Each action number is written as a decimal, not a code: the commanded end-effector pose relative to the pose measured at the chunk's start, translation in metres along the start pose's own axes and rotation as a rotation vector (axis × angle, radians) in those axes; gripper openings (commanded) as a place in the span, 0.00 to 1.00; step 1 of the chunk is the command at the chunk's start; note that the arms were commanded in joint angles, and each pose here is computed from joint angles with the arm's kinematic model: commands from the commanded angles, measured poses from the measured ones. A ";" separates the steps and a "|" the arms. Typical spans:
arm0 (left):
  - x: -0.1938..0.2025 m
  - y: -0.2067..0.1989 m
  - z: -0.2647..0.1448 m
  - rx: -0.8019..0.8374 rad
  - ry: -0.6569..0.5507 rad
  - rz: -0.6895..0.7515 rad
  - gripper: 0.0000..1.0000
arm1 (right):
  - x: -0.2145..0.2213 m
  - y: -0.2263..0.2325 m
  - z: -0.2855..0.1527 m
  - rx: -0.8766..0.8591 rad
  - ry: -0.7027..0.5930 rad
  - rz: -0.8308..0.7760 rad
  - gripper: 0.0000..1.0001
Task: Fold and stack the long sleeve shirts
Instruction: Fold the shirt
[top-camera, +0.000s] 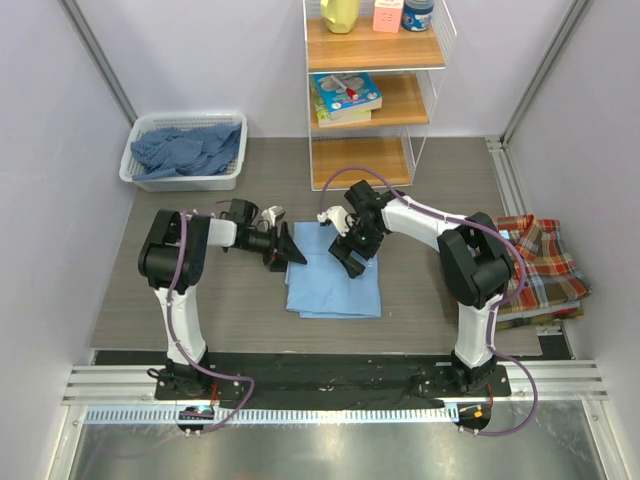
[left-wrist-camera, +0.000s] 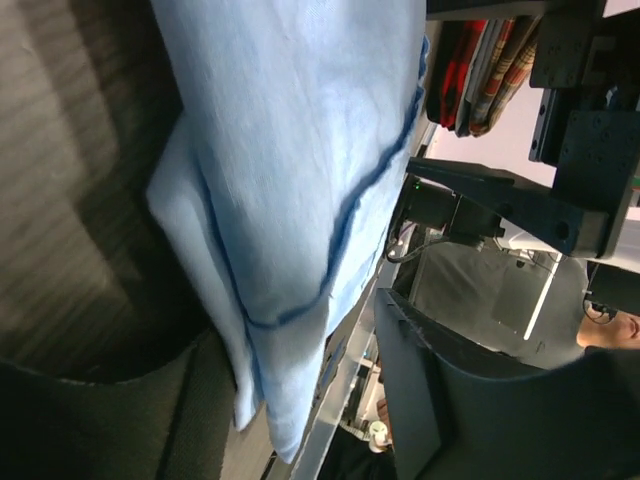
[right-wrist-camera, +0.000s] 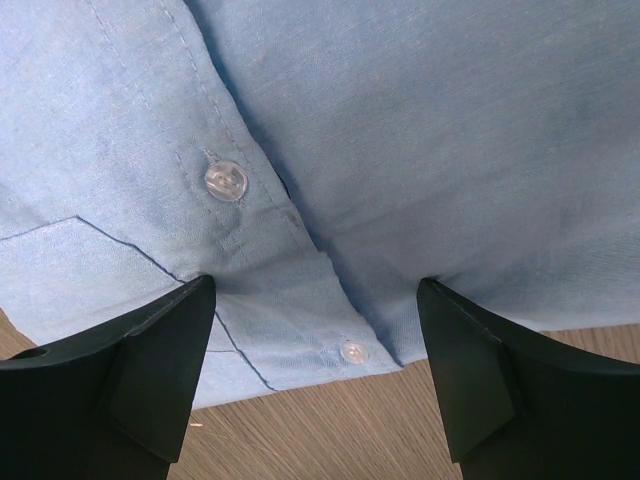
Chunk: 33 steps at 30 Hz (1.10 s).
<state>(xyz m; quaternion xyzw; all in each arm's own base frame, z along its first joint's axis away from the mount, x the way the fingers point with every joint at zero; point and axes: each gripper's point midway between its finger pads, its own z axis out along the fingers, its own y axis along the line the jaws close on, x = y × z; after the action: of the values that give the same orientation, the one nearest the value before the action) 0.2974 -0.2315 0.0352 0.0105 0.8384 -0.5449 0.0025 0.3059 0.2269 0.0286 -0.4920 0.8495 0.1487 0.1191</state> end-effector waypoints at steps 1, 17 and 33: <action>-0.014 0.055 0.015 -0.206 -0.071 0.004 0.52 | -0.006 -0.007 0.005 0.006 -0.014 0.001 0.88; -0.028 0.033 -0.137 -0.751 0.000 0.138 0.00 | -0.020 -0.022 -0.052 -0.088 -0.225 0.373 1.00; -0.090 -0.128 -0.226 -1.465 0.164 1.013 0.00 | -0.014 -0.025 -0.079 -0.199 -0.322 0.549 1.00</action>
<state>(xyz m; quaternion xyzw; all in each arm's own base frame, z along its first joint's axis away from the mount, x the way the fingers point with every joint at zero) 0.4236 -0.0681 0.2653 0.3072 0.9015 0.1081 0.2850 0.3288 0.1965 0.0760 -0.2387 0.9115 0.3067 0.1345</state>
